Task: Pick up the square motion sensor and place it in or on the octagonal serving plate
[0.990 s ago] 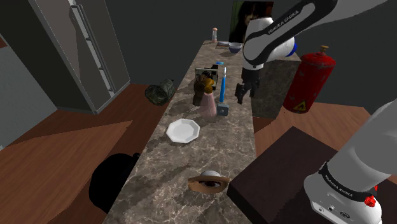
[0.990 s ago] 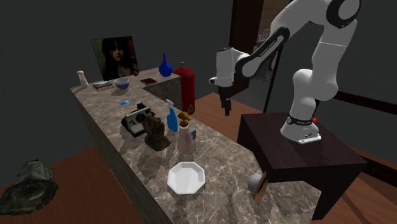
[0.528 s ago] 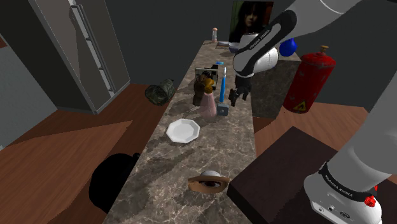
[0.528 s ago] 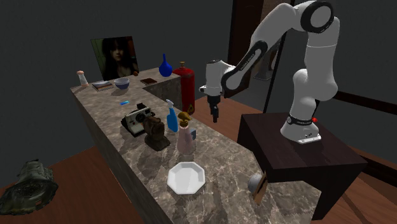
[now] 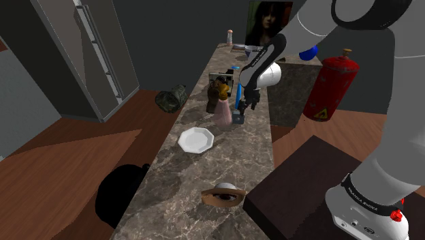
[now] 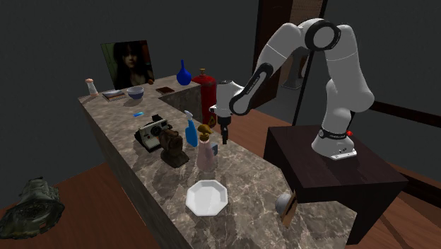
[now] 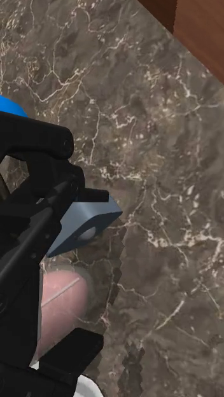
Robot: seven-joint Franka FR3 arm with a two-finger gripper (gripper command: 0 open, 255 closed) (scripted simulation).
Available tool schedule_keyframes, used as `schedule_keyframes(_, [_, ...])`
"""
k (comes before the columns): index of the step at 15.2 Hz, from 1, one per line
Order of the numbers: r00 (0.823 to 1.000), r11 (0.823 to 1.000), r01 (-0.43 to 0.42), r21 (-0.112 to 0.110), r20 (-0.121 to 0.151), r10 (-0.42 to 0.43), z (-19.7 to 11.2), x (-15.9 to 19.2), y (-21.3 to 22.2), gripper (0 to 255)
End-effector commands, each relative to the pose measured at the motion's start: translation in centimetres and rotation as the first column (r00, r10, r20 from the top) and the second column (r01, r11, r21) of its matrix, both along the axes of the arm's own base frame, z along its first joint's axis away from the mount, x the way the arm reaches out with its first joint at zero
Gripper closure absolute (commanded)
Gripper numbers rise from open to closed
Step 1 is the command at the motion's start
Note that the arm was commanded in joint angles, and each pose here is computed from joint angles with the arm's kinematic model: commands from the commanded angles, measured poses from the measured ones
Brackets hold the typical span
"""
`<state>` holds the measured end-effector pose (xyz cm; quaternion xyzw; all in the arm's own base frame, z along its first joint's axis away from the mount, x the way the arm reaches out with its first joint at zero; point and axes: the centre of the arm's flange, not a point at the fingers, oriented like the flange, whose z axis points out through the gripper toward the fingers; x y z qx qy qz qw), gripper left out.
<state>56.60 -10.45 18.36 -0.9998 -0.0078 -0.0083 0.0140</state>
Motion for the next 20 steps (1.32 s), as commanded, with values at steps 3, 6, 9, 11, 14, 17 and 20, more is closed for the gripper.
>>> schedule_keyframes(3, [1.0, 1.0, -0.001, -0.004, 0.026, 0.001, -3.4, 3.5, -1.3, 0])
schedule_keyframes(6, [0.999, 1.0, -0.001, -0.006, 0.037, 0.001, -5.4, 5.0, -2.0, 0])
schedule_keyframes(9, [0.999, 1.0, -0.001, -0.006, 0.037, 0.001, -7.0, 5.1, -2.0, 0])
schedule_keyframes(11, [0.999, 1.0, -0.001, -0.006, 0.037, 0.001, -8.1, 5.1, -1.9, 0])
schedule_keyframes(14, [0.999, 1.0, -0.001, -0.006, 0.037, 0.001, -8.9, 5.2, -1.9, 0])
schedule_keyframes(17, [0.999, 1.0, -0.001, -0.006, 0.037, 0.001, -8.9, 5.2, -1.9, 0])
schedule_keyframes(20, [0.999, 1.0, -0.001, -0.006, 0.037, 0.001, -8.9, 5.2, -1.9, 0])
